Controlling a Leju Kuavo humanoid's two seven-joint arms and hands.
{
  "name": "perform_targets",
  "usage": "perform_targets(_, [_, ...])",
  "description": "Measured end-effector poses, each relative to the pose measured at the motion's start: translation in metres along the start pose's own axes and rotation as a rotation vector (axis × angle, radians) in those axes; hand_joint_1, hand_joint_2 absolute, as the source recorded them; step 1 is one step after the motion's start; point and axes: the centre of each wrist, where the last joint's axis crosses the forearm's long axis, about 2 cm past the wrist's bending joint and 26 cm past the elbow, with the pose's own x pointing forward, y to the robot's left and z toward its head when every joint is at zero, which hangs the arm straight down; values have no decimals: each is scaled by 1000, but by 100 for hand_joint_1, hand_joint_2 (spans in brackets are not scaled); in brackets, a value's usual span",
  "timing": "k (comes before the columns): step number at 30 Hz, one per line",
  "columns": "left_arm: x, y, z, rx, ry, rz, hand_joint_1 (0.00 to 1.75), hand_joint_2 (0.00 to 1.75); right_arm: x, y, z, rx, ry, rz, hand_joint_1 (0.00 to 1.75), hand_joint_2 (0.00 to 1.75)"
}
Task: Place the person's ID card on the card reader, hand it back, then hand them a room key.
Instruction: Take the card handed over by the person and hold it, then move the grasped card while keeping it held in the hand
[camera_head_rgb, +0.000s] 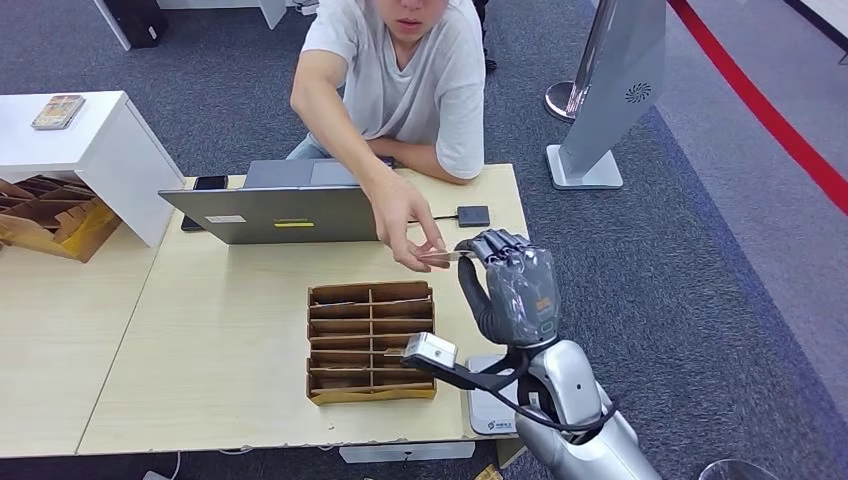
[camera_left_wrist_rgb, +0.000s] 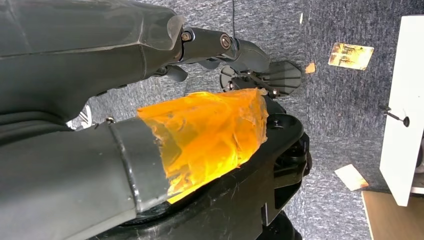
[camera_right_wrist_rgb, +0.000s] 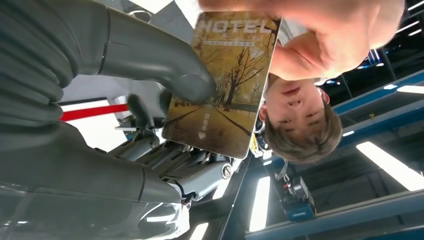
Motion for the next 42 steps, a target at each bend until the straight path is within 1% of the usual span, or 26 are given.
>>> perform_targets(6, [0, 0, 0, -2, 0, -3, 0, 0, 2, -1, 2, 0, 2, -43, 175, 175])
perform_targets(19, [0, 0, 0, -2, -5, -4, 0, 0, 9, -8, 8, 18, 34, -241, 175, 175])
perform_targets(22, [-1, 0, 0, -2, -10, -2, 0, 0, 10, -8, 11, 63, 66, -349, 175, 175])
perform_targets(26, [-2, 0, 1, -3, -15, 1, 0, 0, 7, -7, 25, 146, 145, -546, 175, 175])
perform_targets(30, [-2, 0, 1, -5, -17, 2, 0, 0, 2, -6, 40, 202, 217, -662, 175, 175])
perform_targets(37, [-3, 0, 1, -4, -16, 4, 0, 0, -8, -4, 70, 251, 338, -797, 175, 175])
perform_targets(42, [-4, 0, 2, -4, -15, 4, 0, 0, -13, -4, 85, 259, 400, -840, 175, 175])
